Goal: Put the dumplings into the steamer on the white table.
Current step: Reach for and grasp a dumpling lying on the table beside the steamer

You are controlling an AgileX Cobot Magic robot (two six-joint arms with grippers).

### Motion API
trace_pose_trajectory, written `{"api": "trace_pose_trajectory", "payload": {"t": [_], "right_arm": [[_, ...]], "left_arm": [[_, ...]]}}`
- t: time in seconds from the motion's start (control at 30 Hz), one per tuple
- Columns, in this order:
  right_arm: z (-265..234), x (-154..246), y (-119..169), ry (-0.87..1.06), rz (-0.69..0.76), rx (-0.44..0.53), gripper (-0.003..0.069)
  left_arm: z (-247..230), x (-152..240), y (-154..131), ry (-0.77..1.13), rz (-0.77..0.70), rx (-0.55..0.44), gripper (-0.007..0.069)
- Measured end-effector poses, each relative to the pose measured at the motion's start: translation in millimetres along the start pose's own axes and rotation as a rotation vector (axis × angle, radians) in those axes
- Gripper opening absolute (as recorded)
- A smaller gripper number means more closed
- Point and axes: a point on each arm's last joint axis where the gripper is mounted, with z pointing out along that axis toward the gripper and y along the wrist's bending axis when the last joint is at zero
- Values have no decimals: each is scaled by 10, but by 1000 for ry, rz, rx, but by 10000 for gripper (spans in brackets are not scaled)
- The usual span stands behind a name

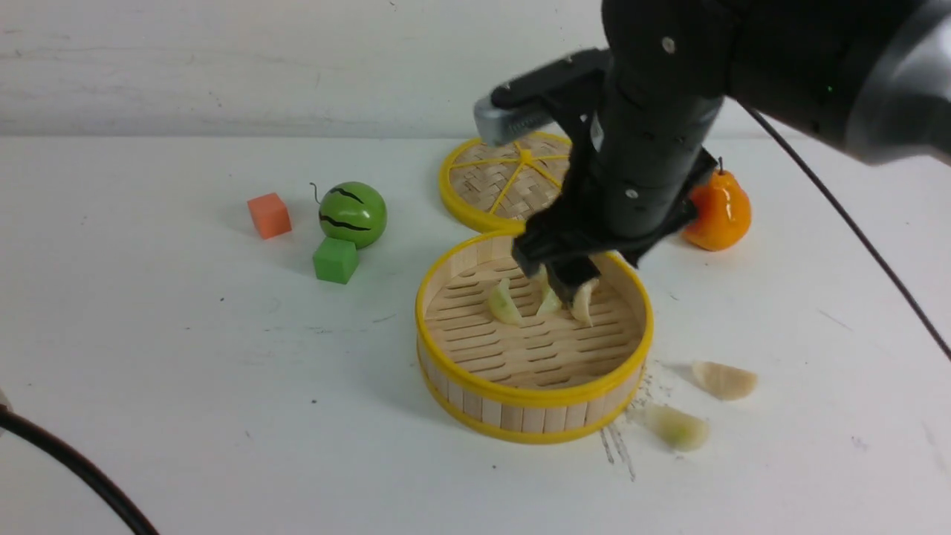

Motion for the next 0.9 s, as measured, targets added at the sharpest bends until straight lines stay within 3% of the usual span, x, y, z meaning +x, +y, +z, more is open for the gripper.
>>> {"api": "trace_pose_trajectory", "payload": {"t": [0.27, 0.57, 0.9], "right_arm": [[492, 560, -287, 123, 61, 19, 537], [850, 616, -849, 81, 141, 30, 537], [1388, 648, -821, 156, 6, -101, 536]], "left_arm": [[-2, 4, -1, 3, 15, 1, 20], [-2, -10, -16, -13, 64, 18, 28], [-2, -20, -21, -25, 71, 22, 39]]}}
